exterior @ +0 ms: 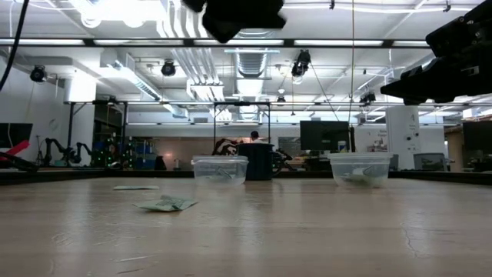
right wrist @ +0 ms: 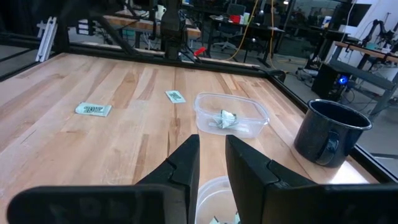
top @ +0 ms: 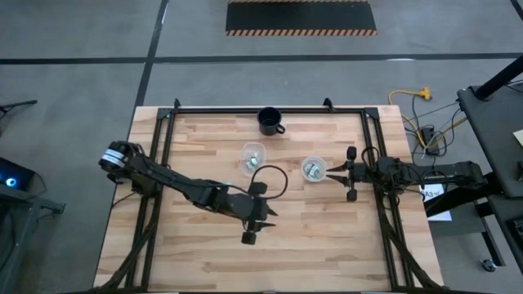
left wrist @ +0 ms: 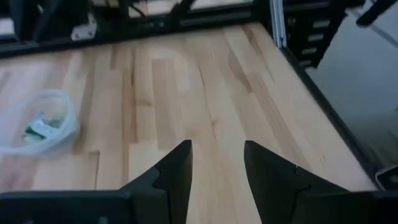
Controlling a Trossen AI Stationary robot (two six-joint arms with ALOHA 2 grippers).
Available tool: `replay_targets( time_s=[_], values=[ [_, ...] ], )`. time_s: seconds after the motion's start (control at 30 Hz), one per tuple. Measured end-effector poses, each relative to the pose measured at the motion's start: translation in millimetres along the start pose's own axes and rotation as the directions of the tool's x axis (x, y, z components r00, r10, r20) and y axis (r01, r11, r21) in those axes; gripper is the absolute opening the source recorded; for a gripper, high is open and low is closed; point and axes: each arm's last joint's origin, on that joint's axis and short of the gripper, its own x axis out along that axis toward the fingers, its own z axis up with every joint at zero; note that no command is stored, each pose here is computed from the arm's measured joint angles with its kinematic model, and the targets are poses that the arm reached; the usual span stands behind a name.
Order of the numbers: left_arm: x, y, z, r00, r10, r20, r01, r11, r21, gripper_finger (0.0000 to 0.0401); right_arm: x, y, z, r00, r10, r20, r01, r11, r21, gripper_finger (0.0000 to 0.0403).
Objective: Pick and place items into bin
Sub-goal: Put the white stevia packet into the left transparent bin
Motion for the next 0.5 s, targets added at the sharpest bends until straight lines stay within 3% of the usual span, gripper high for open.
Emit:
replay_targets(
  time_s=[0.5],
  values=[
    [7, 2, -12, 0.999, 0.01, -0.038, -0.01, 1.0, 0.008, 0.0128, 0, 0, 0, 1.0, 0.0, 0.0, 0.0, 1.0, 0.0, 0.0068]
  ],
)
